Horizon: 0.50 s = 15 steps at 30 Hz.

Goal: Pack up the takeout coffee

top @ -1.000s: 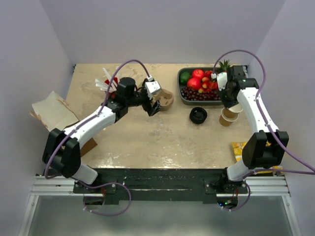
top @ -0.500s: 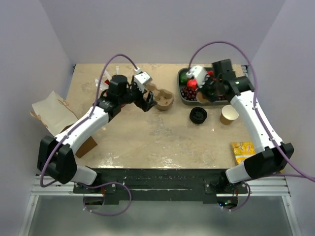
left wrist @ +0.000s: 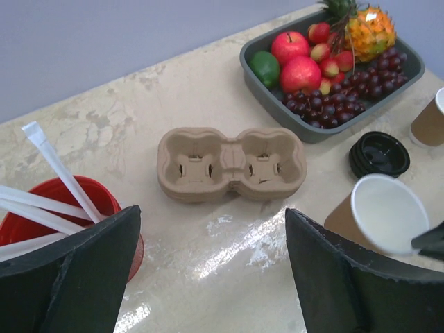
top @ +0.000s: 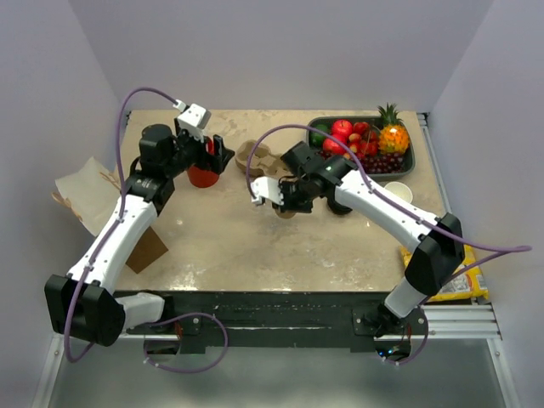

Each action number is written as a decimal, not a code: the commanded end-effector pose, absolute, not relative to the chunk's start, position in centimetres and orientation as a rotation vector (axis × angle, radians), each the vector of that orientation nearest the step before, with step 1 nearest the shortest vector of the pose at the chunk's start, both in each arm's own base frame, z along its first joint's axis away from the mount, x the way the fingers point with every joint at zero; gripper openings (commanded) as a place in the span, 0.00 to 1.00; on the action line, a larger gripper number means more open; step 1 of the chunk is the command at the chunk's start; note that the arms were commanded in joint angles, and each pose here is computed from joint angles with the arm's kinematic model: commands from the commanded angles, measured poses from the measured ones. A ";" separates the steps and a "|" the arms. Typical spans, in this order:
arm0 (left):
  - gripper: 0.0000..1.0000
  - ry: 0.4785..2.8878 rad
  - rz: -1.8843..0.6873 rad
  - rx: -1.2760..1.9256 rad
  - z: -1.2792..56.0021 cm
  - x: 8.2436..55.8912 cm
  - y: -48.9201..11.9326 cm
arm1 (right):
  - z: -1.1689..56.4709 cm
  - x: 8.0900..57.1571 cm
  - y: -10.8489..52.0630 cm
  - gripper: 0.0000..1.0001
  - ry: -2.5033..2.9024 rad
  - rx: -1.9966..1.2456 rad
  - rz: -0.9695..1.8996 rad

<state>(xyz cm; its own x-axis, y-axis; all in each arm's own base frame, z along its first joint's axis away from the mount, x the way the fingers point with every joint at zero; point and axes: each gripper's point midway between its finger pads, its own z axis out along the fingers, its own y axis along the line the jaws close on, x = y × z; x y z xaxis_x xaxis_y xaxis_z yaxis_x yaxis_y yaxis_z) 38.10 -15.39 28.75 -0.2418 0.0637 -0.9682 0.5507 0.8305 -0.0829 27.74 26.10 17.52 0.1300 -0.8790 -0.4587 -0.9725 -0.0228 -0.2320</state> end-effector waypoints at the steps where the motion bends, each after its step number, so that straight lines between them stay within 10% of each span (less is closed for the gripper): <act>1: 0.89 1.652 -0.488 0.431 32.1 37.5 -15.2 | 17.0 26.0 28.3 0.00 1.633 -2.031 0.254; 15: 0.91 1.602 -0.461 0.449 32.7 37.4 -15.1 | 13.3 25.6 28.8 0.00 1.703 -2.128 0.255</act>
<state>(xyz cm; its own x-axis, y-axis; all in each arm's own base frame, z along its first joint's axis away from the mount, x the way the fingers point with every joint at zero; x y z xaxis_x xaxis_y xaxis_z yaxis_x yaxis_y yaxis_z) 37.46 -14.91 31.04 -0.1440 0.0276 -0.9892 0.5378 0.8413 -0.0548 24.87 28.59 12.37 0.2245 -0.8963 -0.3824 -0.9720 -0.1780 -0.1534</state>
